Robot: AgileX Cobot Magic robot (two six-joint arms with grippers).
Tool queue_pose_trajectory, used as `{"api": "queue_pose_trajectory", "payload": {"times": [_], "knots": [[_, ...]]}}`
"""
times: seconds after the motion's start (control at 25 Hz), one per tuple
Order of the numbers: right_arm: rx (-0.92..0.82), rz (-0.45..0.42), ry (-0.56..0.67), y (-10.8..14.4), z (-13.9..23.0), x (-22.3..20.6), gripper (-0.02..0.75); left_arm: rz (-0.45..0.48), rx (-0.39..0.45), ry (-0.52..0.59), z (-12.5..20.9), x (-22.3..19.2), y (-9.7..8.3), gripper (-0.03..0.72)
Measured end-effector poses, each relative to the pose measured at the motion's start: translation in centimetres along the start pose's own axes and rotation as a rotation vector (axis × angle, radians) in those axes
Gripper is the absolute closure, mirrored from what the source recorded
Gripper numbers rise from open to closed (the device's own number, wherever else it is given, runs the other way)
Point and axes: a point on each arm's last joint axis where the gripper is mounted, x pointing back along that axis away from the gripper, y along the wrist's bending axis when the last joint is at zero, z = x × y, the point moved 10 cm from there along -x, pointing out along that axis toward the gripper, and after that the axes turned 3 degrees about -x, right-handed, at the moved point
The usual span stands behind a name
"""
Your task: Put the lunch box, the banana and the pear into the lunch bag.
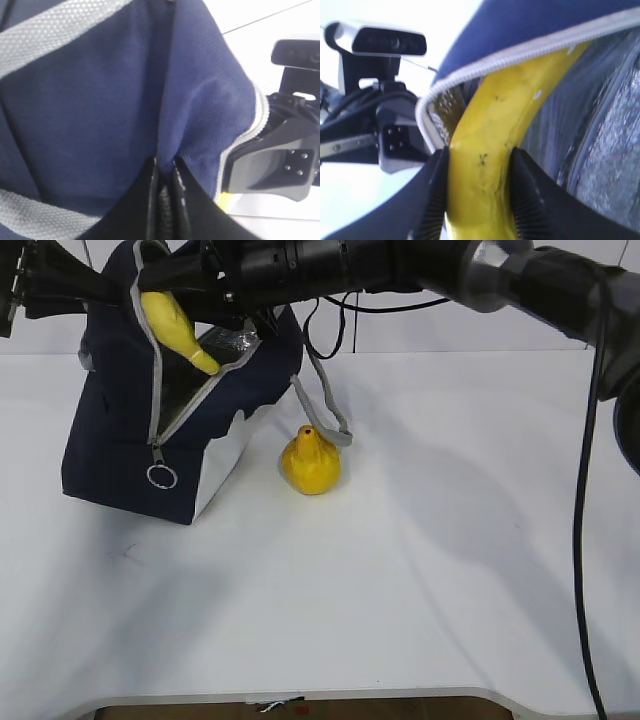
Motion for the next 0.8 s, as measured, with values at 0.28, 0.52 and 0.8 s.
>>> {"api": "queue_pose_trajectory", "payload": {"times": [0.28, 0.52, 0.8], "knots": [[0.004, 0.000, -0.058, 0.0, -1.1, 0.0, 0.422, -0.001, 0.000, -0.002, 0.0, 0.0, 0.0, 0.675], [0.019, -0.002, -0.145, 0.1, -2.7, 0.1, 0.428, -0.007, -0.002, -0.002, 0.0, 0.0, 0.1, 0.675], [-0.017, -0.021, -0.146, -0.7, -2.5, -0.3, 0.430, -0.022, -0.009, 0.001, 0.0, 0.0, 0.4, 0.675]]}}
